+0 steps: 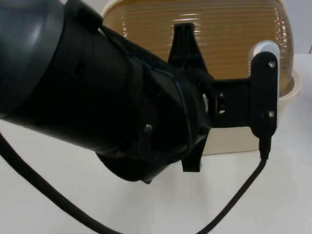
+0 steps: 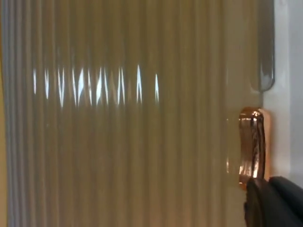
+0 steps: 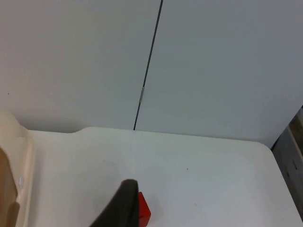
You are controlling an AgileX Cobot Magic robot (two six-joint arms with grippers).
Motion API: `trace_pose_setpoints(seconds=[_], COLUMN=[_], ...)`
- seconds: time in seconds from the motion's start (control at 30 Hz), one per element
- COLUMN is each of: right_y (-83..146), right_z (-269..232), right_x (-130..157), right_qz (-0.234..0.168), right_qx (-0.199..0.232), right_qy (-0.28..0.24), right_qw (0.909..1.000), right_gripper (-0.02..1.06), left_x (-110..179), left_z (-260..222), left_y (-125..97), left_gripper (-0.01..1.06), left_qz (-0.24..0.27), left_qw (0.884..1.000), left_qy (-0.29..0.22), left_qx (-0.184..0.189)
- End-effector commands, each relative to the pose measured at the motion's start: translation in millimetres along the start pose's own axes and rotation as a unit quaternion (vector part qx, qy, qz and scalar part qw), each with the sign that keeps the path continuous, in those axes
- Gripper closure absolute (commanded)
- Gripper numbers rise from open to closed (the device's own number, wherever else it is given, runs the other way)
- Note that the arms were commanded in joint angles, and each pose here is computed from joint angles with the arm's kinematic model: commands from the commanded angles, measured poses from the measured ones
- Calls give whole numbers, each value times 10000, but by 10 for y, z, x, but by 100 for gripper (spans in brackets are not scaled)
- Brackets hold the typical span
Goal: Open the box lid with the left hand, place the block into the box with the right hand, then close the box lid with the left hand.
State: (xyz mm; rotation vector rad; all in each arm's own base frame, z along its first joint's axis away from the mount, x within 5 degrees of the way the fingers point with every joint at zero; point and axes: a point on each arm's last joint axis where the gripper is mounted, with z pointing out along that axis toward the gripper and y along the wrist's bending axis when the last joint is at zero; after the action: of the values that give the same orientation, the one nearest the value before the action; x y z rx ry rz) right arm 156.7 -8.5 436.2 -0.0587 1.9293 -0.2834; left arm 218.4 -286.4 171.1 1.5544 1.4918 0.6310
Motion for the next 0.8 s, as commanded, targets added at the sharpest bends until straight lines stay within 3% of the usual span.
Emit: trace_pose_setpoints(seconds=[0.0, 0.47, 0.77], right_y=[-23, -23, -23], right_z=[-54, -54, -54], right_x=[-23, -23, -25], right_qz=[34, 34, 34], right_qx=[34, 34, 32], right_qy=[-127, -127, -138], right_qw=[9999, 9999, 9999], right_gripper=[-1, -1, -1], left_x=[7, -45, 122], left_z=[-8, 40, 176], left_y=[-8, -109, 26], left_gripper=[105, 105, 105], left_qz=[-208, -324, -554], left_qw=[9998, 9946, 9948], left_qy=[44, -524, -314], left_qx=[-9, 833, 793])
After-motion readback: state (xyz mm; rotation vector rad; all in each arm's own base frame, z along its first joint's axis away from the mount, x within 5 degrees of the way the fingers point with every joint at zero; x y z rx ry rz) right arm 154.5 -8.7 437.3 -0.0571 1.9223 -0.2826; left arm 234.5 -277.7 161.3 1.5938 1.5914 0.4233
